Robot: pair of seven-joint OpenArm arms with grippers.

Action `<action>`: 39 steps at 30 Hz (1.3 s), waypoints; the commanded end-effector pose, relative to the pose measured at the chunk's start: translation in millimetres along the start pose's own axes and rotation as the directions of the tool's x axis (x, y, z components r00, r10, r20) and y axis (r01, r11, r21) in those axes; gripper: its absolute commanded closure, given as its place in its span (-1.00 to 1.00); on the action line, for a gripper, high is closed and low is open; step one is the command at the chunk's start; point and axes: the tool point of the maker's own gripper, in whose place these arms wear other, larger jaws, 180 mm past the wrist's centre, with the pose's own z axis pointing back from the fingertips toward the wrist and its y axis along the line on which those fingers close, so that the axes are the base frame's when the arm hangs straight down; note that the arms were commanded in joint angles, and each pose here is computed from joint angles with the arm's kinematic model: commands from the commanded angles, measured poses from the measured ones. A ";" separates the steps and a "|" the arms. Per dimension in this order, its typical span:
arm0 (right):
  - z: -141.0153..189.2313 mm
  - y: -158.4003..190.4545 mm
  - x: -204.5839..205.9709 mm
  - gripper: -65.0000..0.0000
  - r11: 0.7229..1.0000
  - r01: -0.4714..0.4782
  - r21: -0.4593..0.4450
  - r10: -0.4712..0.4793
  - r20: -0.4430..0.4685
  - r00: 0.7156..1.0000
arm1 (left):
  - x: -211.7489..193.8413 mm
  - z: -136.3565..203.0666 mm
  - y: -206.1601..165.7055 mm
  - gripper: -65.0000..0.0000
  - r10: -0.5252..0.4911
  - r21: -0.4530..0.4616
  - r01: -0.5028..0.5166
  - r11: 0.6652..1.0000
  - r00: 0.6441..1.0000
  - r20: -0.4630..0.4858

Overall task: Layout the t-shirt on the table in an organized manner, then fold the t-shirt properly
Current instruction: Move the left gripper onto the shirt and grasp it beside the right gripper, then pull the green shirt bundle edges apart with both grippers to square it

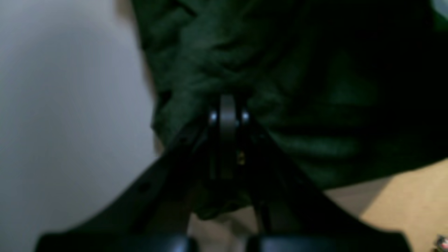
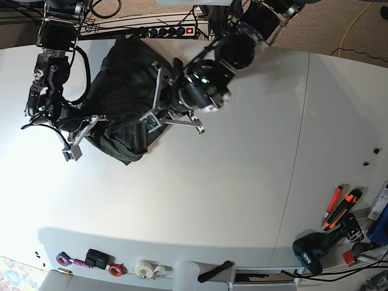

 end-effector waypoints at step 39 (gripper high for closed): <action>12.2 22.4 67.9 1.00 0.988 -0.098 0.121 0.071 0.206 0.976 | 19.3 26.7 -69.6 1.00 0.299 -0.576 -0.171 0.799 0.945 0.133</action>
